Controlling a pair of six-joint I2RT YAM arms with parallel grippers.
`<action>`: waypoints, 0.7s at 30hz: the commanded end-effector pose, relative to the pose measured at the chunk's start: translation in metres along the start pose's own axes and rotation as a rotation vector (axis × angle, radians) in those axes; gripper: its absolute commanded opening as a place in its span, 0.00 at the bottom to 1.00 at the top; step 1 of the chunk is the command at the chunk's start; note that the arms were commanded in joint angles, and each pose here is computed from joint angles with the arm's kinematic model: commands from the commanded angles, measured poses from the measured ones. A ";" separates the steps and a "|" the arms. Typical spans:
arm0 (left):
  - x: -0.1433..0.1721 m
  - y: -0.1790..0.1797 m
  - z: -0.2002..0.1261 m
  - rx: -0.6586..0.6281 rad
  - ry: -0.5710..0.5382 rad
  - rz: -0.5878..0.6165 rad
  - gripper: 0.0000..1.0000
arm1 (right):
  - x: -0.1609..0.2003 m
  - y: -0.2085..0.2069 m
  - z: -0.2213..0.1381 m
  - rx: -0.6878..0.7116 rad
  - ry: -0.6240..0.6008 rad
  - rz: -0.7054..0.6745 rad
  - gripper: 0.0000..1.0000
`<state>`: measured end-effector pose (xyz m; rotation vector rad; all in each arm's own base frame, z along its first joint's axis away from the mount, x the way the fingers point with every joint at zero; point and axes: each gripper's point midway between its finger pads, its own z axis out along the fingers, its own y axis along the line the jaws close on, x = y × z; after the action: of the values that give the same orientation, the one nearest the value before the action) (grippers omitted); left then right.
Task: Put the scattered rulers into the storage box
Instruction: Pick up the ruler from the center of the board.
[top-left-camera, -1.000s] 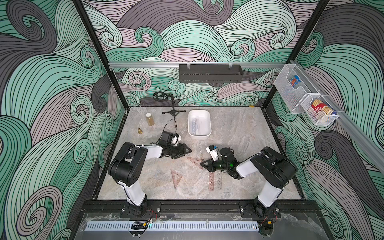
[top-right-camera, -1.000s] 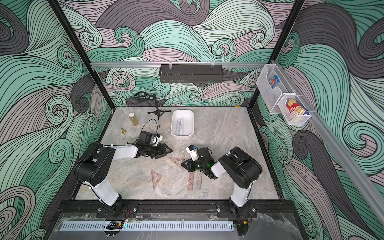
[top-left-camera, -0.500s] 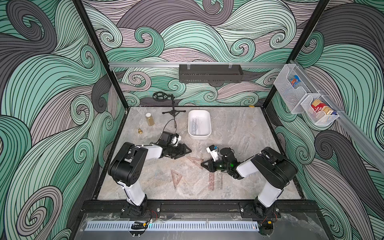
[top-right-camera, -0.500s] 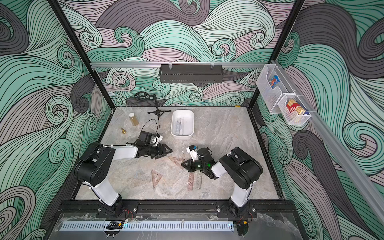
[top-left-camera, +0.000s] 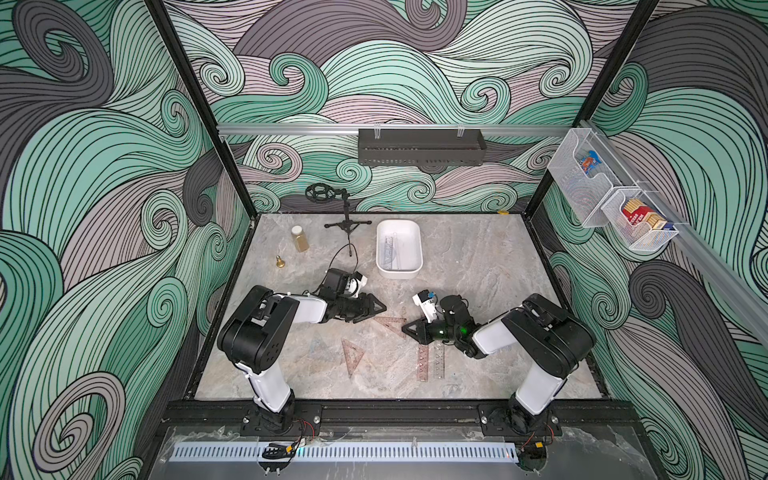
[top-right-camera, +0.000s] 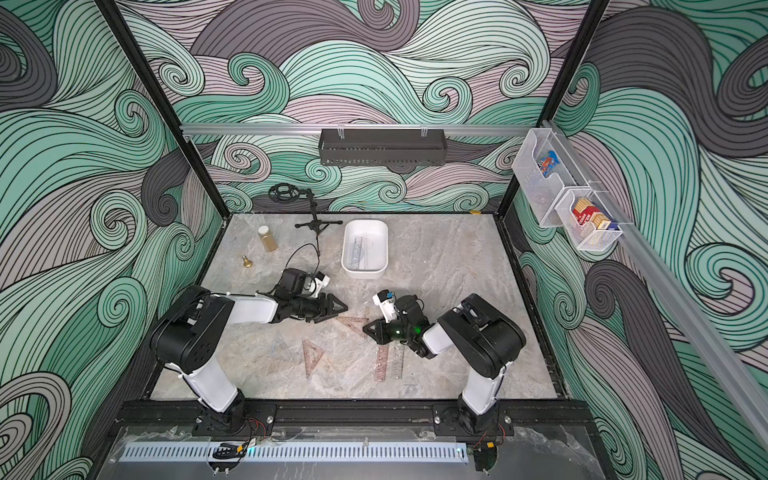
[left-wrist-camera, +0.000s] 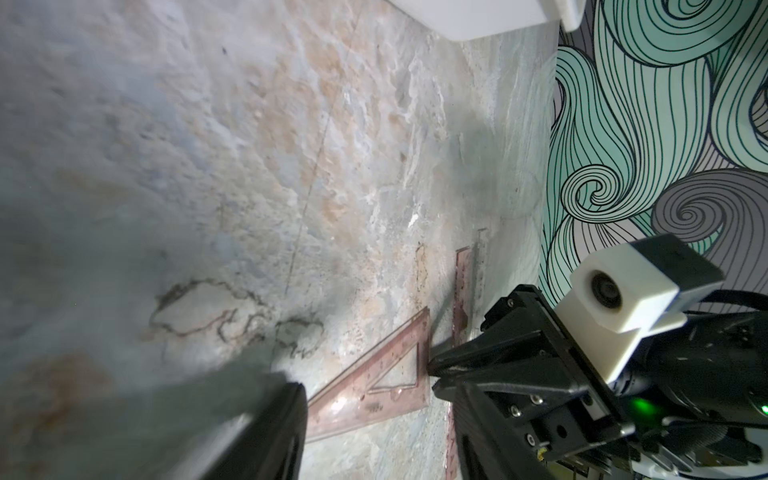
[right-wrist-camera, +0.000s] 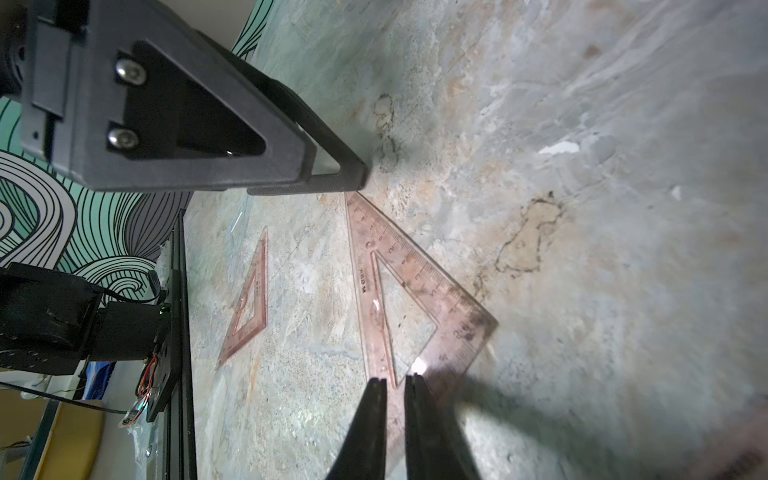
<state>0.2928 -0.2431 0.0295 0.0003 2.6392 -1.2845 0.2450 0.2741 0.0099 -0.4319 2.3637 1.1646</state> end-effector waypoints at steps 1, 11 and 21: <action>0.050 0.049 0.001 -0.169 0.122 -0.158 0.60 | 0.037 -0.026 0.000 0.088 0.114 0.077 0.15; 0.006 0.034 -0.029 -0.224 0.022 -0.091 0.69 | 0.042 -0.027 -0.002 0.093 0.122 0.081 0.15; 0.030 0.046 -0.018 -0.202 0.064 -0.136 0.70 | 0.047 -0.029 -0.004 0.097 0.132 0.084 0.14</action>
<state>0.2947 -0.2168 0.0340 -0.0896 2.6979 -1.1564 0.2444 0.2746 0.0096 -0.4364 2.3578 1.1724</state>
